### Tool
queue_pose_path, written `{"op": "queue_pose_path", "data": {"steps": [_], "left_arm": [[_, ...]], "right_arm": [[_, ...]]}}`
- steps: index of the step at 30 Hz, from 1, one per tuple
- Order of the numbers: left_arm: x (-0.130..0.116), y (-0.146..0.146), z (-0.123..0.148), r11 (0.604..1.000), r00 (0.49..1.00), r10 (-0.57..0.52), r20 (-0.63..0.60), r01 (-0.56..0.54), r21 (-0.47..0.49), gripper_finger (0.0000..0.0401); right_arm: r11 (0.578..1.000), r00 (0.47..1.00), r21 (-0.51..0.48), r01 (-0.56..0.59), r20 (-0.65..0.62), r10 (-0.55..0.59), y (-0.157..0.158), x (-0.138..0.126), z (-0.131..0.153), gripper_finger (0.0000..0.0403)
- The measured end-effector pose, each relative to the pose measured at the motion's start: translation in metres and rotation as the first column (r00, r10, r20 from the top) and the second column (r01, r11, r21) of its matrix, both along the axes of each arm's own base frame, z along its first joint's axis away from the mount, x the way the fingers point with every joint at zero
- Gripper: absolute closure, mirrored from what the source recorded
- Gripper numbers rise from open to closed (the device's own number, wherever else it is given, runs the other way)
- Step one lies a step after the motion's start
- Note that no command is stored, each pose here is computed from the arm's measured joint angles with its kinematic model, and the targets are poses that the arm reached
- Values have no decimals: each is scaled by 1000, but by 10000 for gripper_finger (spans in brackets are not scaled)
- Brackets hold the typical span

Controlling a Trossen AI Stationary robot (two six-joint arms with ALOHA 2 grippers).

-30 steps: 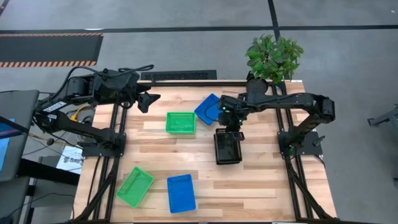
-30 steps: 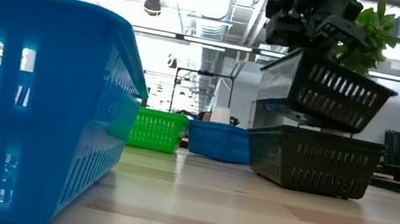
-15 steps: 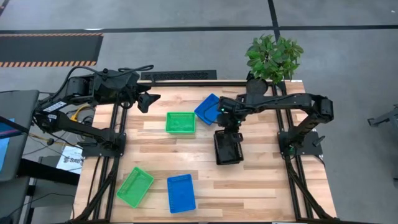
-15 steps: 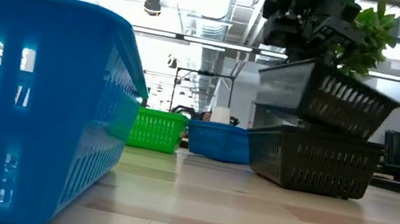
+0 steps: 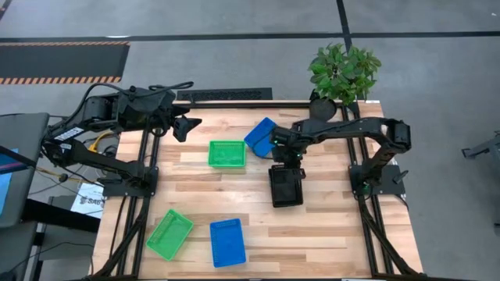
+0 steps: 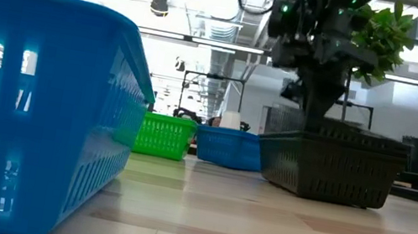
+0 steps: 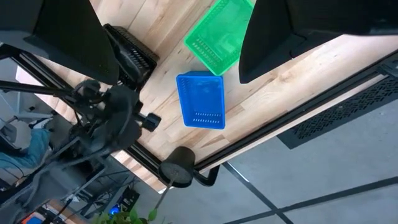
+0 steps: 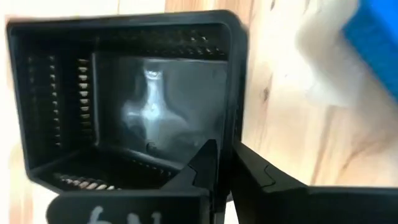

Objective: Stack baskets by color
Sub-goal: Stack the bottom black bin on the top black bin, then stack the bottom blue bin on the top blue bin

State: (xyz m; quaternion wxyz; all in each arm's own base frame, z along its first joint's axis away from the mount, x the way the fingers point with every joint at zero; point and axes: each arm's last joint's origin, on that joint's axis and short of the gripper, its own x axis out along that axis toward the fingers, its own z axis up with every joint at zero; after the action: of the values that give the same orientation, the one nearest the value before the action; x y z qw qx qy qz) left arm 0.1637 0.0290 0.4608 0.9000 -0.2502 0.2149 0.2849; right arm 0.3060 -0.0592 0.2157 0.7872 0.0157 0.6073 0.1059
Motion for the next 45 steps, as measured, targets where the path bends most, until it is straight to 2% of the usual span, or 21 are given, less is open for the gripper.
{"op": "queue_pose_path", "data": {"steps": [7,12,19,22,26,28,32,37,40,45], "left_arm": [[0,0,0,1000,1000,2,0,-2,2,81],[0,0,0,1000,1000,-2,-2,3,4,81],[-1,-2,-3,997,998,-57,-24,56,-49,81],[-6,-4,-10,992,992,-80,-100,70,-103,81],[-11,-11,-25,980,955,-94,-280,40,-193,81],[-11,-16,-33,977,932,-122,-342,51,-208,81],[-11,-29,-53,960,903,-209,-375,116,-255,81],[-20,-38,-74,949,880,-272,-389,179,-259,81],[-21,-40,-85,945,894,-282,-348,196,-262,81],[-23,-46,-102,924,899,-322,-297,231,-304,81]], "right_arm": [[1000,999,9,-16,-45,16,0,6,-16,322],[1000,999,9,0,-37,1,0,4,-10,272],[993,989,13,119,92,-120,-3,-5,35,180],[975,962,47,219,156,-224,-2,-13,56,165],[943,915,122,309,233,-330,11,-16,75,167],[933,892,166,318,280,-354,23,-8,79,171],[920,845,234,313,373,-383,57,16,78,178],[910,814,257,324,414,-407,102,50,69,181],[908,826,273,317,391,-406,125,70,63,181],[935,866,222,276,365,-342,158,107,38,181]]}}
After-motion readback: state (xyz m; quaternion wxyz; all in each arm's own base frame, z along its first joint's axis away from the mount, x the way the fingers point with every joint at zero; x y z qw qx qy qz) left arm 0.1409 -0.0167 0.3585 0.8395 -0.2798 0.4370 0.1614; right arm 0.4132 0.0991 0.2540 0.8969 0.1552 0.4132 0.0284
